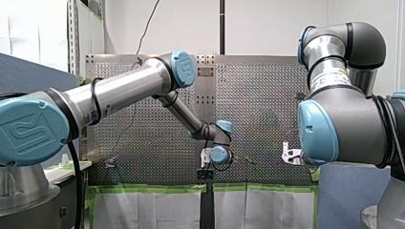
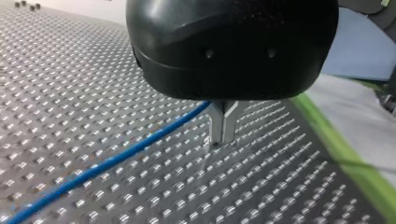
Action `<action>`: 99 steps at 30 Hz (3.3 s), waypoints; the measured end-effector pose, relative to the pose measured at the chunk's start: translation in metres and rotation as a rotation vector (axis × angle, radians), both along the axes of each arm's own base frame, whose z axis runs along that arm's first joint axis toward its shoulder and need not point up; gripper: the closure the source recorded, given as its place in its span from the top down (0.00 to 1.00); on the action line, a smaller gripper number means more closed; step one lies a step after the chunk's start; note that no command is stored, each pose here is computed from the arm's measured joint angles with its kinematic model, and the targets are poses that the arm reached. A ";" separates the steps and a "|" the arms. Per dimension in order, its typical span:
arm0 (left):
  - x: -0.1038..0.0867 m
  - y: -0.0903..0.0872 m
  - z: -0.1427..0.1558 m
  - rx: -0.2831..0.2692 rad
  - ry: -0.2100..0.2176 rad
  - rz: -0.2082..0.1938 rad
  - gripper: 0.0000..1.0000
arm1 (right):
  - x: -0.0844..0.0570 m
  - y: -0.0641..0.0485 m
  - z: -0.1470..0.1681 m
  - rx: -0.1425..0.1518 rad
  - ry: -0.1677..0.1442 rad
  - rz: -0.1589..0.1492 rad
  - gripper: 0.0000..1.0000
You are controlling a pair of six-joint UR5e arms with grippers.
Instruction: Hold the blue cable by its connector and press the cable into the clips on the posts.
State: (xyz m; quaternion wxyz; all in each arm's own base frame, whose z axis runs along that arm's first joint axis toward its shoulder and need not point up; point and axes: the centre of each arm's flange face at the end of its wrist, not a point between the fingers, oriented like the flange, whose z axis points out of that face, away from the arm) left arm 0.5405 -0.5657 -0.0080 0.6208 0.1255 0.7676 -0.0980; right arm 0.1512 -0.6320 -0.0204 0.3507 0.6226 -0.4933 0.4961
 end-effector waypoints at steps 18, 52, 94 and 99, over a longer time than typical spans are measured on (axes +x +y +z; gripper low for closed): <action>0.041 0.017 -0.011 0.004 0.019 0.018 0.00 | 0.024 -0.021 -0.036 0.022 -0.016 0.039 0.00; 0.039 0.015 -0.020 0.036 0.036 0.025 0.31 | 0.027 -0.068 -0.032 -0.014 -0.030 0.078 0.00; -0.061 -0.056 -0.030 0.135 0.089 -0.161 1.00 | 0.043 -0.062 -0.033 0.008 -0.029 0.111 0.00; -0.061 -0.061 -0.023 0.114 0.080 -0.120 1.00 | 0.043 -0.062 -0.034 0.010 -0.029 0.111 0.00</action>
